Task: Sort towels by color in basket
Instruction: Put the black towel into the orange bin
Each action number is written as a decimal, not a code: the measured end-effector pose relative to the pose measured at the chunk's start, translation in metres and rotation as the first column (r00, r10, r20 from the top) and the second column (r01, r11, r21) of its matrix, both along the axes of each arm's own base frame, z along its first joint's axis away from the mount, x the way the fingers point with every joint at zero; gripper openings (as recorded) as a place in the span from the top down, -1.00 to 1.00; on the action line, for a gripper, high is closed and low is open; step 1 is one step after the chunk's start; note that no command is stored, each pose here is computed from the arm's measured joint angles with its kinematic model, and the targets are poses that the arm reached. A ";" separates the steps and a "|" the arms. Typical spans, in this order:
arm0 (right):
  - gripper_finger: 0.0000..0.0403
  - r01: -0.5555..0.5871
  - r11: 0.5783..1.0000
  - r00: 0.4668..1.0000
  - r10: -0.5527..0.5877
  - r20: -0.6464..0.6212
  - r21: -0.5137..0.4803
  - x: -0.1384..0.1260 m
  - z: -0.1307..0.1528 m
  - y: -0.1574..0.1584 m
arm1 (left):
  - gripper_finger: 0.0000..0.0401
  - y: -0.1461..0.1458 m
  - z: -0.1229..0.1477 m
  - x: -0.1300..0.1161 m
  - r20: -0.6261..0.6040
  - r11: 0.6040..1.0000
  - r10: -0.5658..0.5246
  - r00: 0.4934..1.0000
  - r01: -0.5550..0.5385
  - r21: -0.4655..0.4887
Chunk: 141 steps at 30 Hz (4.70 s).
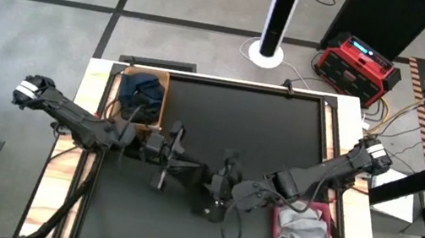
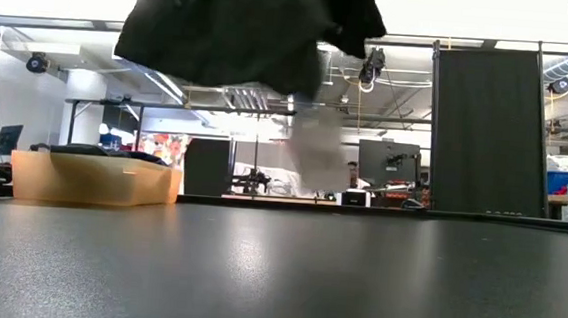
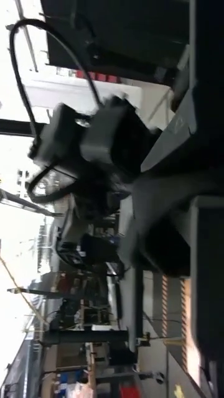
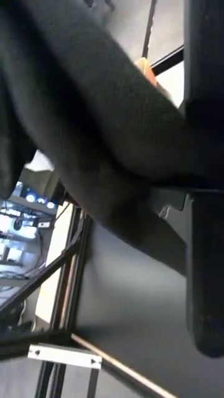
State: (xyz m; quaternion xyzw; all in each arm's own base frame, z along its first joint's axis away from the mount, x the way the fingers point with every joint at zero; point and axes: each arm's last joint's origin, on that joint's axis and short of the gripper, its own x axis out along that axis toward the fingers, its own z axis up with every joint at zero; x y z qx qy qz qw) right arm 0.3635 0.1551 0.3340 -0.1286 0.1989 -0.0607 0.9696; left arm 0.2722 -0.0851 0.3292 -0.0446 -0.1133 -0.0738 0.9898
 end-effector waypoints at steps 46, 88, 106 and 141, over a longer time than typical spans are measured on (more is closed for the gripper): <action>0.96 0.267 0.964 0.964 -0.267 0.010 0.000 -0.038 0.018 -0.002 | -0.49 -0.016 -0.060 0.033 -0.256 0.971 0.228 0.939 -0.199 0.136; -0.17 0.171 0.976 0.983 -0.161 -0.083 0.138 -0.089 0.055 -0.029 | 1.00 -0.021 -0.023 0.020 -0.149 0.983 0.094 0.984 -0.068 0.171; -0.64 0.182 0.982 0.976 -0.174 -0.132 0.054 -0.036 0.010 -0.017 | 1.00 -0.019 -0.022 0.021 -0.145 0.976 0.151 0.978 -0.125 0.176; 0.95 0.090 0.996 0.972 -0.090 -0.216 -0.010 -0.036 0.001 -0.015 | -0.62 -0.003 -0.022 -0.009 -0.373 0.938 0.280 0.885 -0.170 0.301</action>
